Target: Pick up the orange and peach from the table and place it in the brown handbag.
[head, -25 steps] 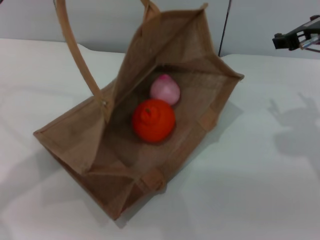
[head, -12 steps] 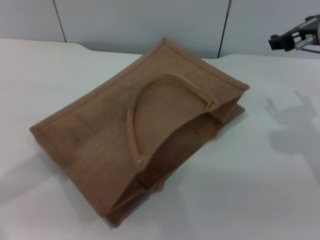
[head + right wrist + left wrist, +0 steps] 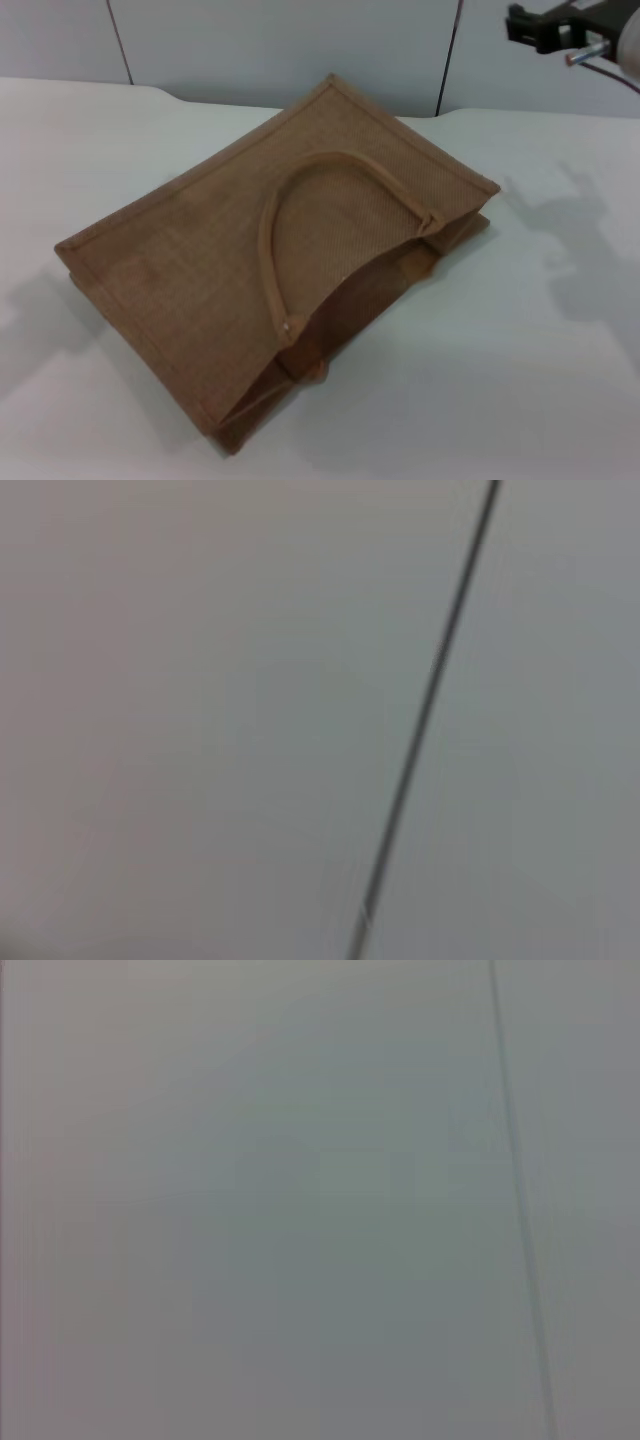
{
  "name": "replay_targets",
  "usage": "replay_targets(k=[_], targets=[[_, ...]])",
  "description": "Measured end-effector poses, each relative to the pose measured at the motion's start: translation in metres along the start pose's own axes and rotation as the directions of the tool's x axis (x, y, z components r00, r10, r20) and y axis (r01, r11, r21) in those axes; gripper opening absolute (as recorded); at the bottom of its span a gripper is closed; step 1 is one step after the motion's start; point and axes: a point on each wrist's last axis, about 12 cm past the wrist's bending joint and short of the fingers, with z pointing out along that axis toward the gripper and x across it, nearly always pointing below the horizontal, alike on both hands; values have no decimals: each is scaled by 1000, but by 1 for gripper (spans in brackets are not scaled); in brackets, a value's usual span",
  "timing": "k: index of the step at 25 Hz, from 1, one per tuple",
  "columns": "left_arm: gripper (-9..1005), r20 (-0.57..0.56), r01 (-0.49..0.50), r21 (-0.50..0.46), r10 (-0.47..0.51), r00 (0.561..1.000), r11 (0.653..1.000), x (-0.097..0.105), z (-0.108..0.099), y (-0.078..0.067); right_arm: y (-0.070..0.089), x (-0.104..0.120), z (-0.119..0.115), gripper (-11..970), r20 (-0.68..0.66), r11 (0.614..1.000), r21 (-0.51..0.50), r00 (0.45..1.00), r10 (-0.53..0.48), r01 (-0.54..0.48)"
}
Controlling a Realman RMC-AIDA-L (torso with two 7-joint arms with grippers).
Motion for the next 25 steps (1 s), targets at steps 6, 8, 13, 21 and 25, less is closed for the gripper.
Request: replay_targets(k=[6,8,13,21,25], targets=[[878,-10,-42,-85,41,999,996,58,3,-11,7,30,12,833,215,997,-37,975,-61,71],[878,-2,-49,-129,49,999,991,77,7,-19,5,43,17,833,251,995,-40,965,-74,87],[879,11,-55,-254,60,998,966,108,12,-38,-12,75,25,833,284,997,-14,957,-63,70],[879,-17,-53,-401,51,999,914,128,11,-49,-55,110,42,833,223,995,98,975,-27,6],[878,-28,-52,-409,45,999,911,130,9,-48,-56,116,40,833,237,994,104,971,-1,-24]])
